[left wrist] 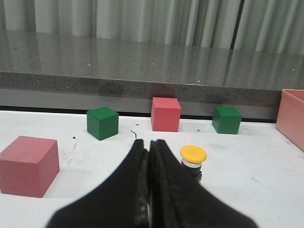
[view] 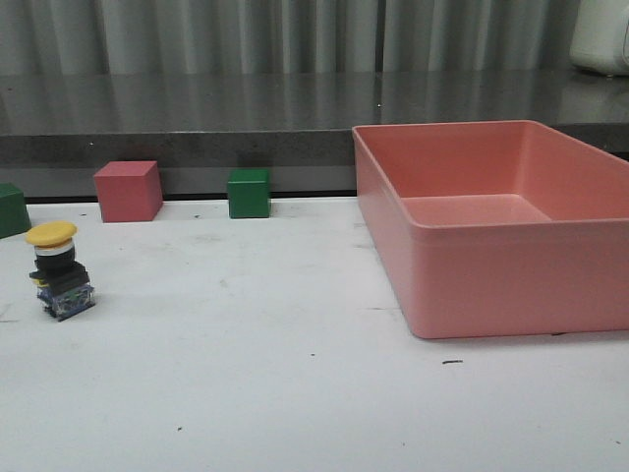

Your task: Place and stand button with both arms

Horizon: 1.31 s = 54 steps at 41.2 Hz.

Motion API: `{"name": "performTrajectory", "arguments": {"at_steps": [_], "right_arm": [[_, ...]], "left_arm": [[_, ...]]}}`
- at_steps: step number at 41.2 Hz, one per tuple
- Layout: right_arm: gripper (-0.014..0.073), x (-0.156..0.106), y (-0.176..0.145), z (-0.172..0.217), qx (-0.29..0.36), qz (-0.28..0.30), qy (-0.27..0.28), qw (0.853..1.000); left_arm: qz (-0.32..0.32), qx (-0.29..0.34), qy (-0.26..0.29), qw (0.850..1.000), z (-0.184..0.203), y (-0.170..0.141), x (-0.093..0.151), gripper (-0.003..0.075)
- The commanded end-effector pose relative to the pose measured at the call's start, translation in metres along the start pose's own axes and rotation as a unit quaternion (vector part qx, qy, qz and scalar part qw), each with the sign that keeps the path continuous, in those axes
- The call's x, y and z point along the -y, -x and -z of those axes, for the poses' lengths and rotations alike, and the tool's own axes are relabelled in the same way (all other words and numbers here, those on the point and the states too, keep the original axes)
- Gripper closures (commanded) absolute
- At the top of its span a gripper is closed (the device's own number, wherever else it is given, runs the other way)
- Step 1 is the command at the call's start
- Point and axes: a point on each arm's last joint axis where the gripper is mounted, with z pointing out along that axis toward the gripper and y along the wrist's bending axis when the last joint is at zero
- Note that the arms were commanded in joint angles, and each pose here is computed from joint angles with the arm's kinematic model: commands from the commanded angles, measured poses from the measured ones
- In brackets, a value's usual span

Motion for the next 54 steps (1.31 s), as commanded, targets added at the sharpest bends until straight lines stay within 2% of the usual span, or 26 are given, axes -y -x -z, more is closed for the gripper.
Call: {"name": "performTrajectory", "arguments": {"at_steps": [1, 54], "right_arm": [[0.0663, -0.0002, 0.0104, 0.0022, 0.056, 0.007, -0.001, 0.998], [0.0663, -0.0001, 0.0099, 0.0021, 0.054, 0.011, -0.002, 0.999]], "left_arm": [[0.005, 0.044, -0.002, 0.999, 0.0015, 0.0034, -0.0003, 0.074], [0.005, 0.044, -0.002, 0.999, 0.0015, 0.0034, -0.0003, 0.074]]}}
